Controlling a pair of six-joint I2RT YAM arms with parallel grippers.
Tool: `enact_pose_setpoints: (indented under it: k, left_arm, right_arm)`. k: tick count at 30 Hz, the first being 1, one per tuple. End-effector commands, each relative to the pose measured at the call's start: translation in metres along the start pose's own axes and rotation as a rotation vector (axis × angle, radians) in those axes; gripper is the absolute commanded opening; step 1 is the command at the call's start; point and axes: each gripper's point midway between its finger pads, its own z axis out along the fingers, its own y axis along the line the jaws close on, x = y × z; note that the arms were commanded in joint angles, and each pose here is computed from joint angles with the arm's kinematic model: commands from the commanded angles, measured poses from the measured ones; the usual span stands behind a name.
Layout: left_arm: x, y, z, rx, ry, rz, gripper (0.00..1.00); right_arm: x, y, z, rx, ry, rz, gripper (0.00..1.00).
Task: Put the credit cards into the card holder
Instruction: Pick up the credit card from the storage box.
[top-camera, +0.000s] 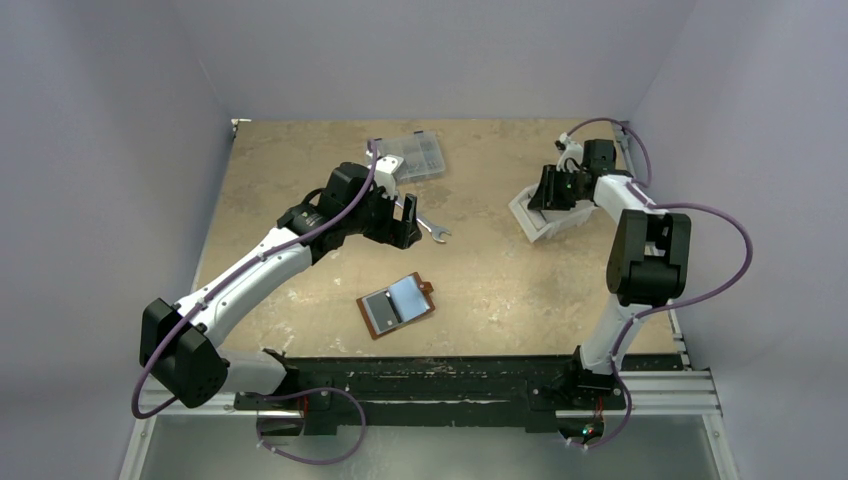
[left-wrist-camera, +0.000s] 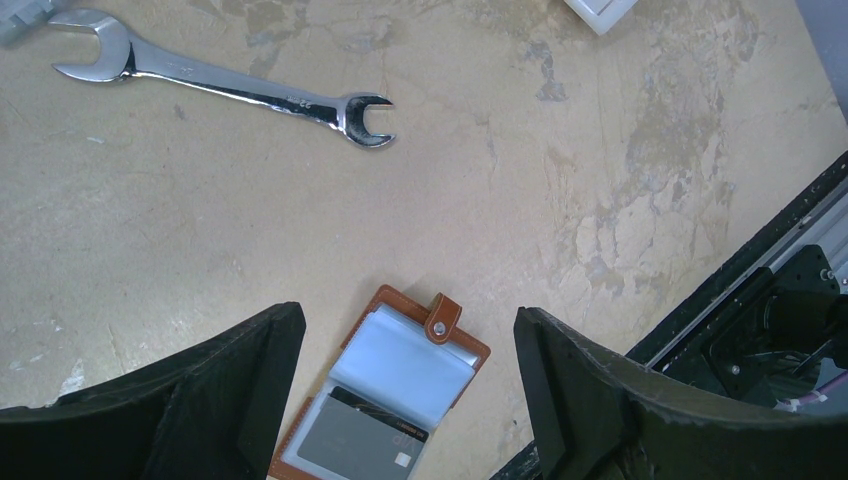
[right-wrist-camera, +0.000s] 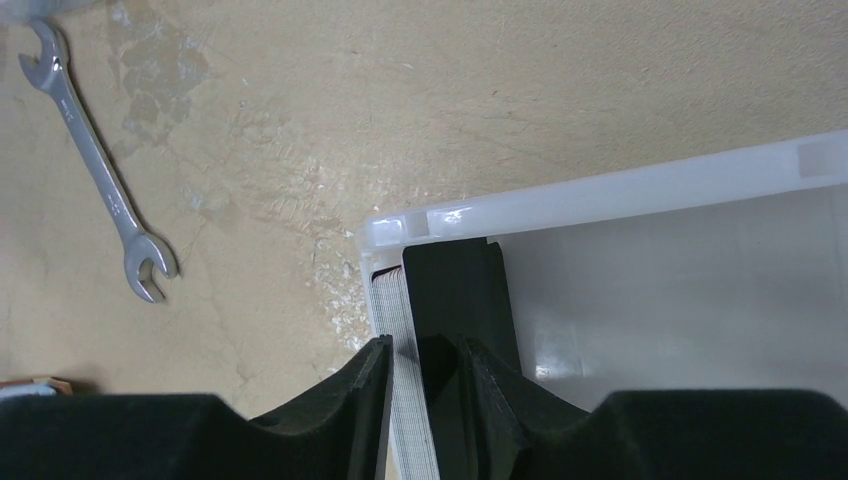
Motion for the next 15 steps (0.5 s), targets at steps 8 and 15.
enact_pose_setpoints:
  k: [8, 15]
  left_arm:
    - [-0.0076, -0.0068, -0.0014, 0.033, -0.034, 0.029, 0.83]
    - [-0.0067, -0.0067, -0.0007, 0.034, -0.031, 0.029, 0.83]
  right_arm:
    - [-0.0216, 0.0162, -0.0226, -0.045, -0.082, -0.034, 0.30]
    - [-0.0228, 0.0165, -0.0242, -0.049, -0.089, -0.035, 0.21]
